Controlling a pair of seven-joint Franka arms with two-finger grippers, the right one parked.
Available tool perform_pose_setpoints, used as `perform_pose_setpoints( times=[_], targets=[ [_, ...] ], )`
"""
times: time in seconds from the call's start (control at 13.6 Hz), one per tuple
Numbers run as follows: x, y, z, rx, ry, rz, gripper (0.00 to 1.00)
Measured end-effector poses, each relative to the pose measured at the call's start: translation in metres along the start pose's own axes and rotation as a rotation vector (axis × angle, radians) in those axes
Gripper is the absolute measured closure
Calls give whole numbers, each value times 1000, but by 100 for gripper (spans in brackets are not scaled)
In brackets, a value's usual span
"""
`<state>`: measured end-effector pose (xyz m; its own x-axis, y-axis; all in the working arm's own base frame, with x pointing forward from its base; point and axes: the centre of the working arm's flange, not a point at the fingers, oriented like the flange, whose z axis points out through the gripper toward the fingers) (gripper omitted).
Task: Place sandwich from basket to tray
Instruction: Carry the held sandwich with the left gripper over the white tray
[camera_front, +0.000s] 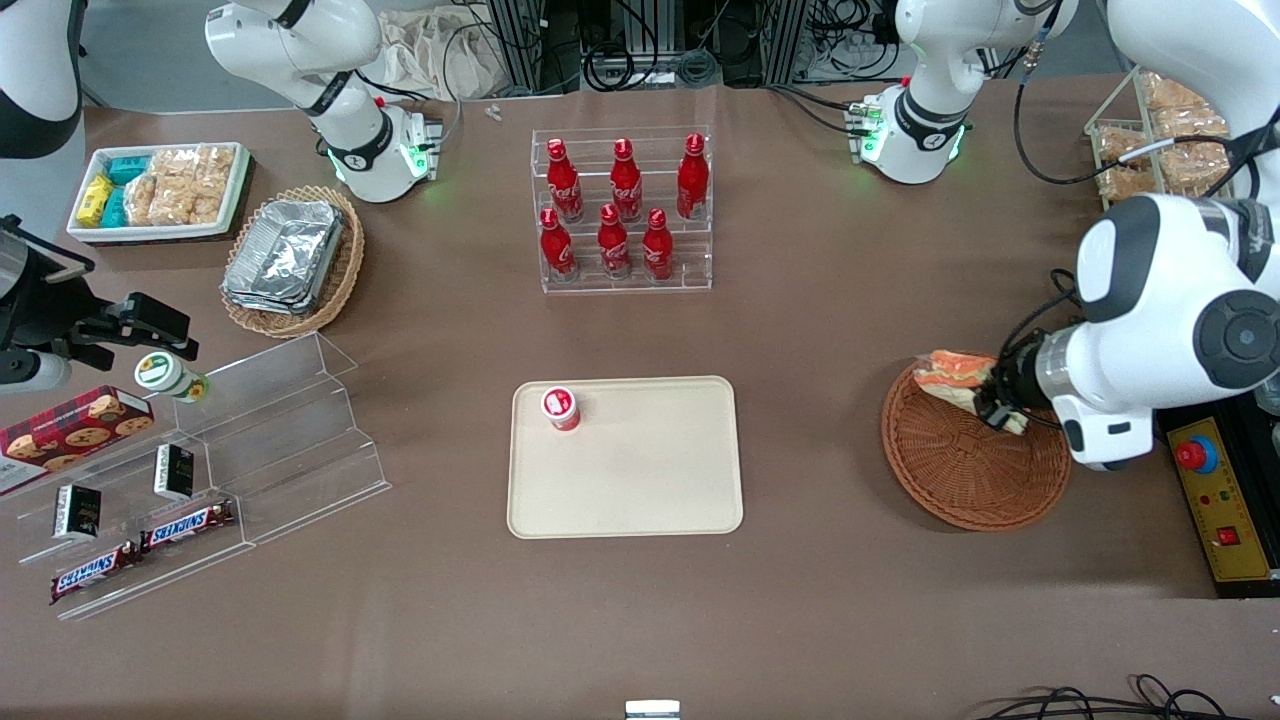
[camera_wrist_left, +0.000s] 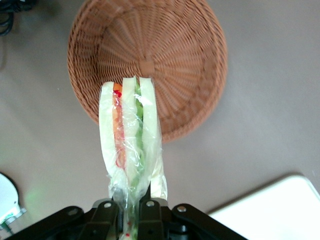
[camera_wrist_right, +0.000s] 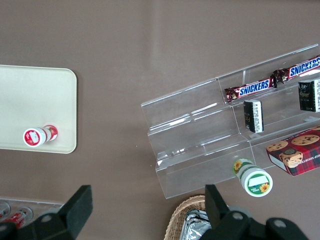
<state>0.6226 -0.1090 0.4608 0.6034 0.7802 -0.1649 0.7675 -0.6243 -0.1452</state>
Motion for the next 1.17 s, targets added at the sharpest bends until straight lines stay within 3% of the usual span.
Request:
perform_pose_setpoints(
  times=[0.29, 0.73, 1.03, 1.17],
  targets=[
    [-45, 19, -10, 1, -8, 294, 86],
    [-116, 59, 16, 19, -11, 599, 86],
    [-162, 81, 19, -3, 63, 824, 86],
    [-177, 89, 24, -8, 78, 906, 86]
  ],
)
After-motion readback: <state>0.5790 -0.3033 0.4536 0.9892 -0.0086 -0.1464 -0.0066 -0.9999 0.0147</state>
